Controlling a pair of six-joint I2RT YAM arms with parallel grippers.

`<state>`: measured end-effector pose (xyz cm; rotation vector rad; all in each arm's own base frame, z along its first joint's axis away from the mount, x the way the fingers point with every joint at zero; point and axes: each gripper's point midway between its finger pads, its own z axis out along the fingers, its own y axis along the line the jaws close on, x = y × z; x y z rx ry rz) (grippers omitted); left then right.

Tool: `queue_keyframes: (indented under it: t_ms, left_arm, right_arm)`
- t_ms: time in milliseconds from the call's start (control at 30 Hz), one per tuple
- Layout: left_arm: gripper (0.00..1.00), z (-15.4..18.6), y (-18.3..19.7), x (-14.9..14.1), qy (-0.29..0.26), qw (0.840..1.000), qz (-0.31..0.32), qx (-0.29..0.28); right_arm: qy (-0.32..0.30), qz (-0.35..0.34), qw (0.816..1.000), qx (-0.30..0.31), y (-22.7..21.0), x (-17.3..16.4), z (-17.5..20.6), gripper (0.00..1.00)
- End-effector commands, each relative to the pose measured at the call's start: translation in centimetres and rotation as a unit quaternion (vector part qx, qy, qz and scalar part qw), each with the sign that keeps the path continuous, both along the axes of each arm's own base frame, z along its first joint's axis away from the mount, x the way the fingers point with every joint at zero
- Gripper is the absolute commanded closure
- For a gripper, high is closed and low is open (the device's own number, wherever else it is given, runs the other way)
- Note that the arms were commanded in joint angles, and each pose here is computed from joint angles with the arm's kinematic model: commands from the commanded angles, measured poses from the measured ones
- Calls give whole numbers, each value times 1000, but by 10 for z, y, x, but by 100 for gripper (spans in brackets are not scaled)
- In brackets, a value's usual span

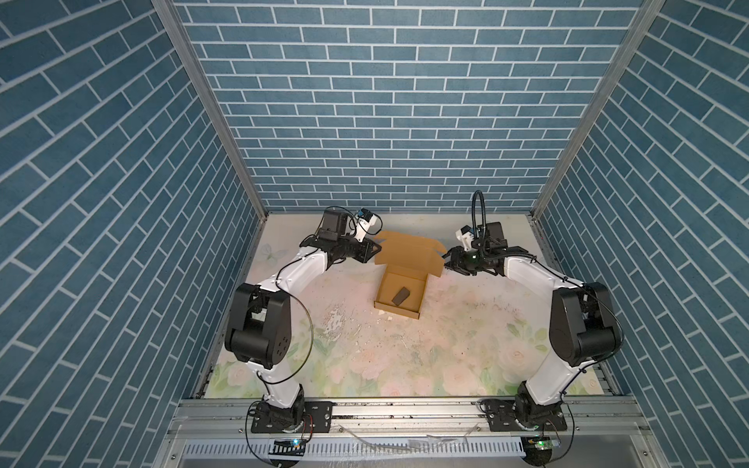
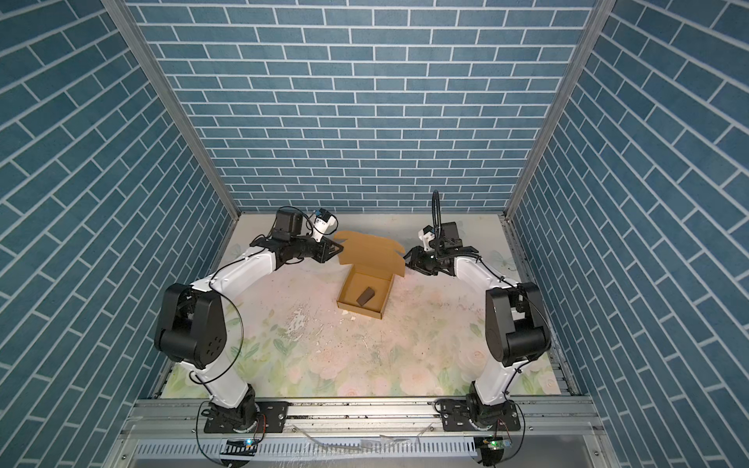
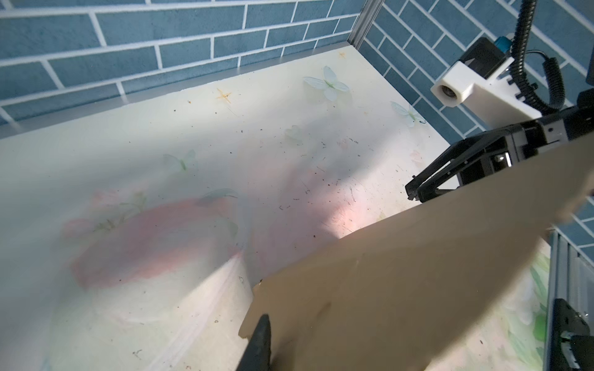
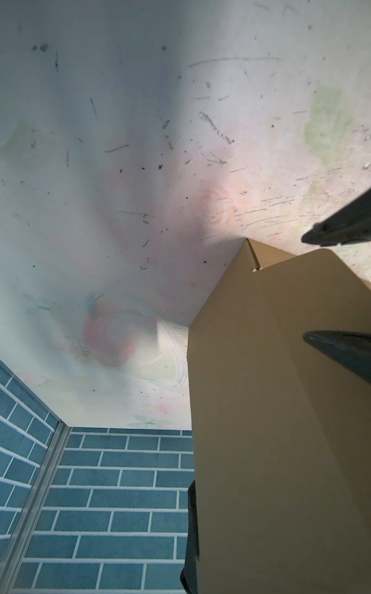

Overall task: Assemble paper box
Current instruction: Move the paper box to the center of the table, then rotate the paper box at the center of the table.

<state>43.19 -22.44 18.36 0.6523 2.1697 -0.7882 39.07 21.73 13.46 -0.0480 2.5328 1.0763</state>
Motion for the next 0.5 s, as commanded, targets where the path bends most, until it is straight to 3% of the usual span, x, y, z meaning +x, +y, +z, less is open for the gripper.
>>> queue_keyframes:
  t_ms: [0, 467]
  left_arm:
    - [80, 8, -5, -1, 4, 1000, 6, -19]
    - [86, 10, -18, -3, 20, 999, 2, -38]
  right_arm:
    - [-6, -6, 1000, 13, 3, -4, 11, 56]
    - [9, 12, 999, -44, -13, -34, 2, 56]
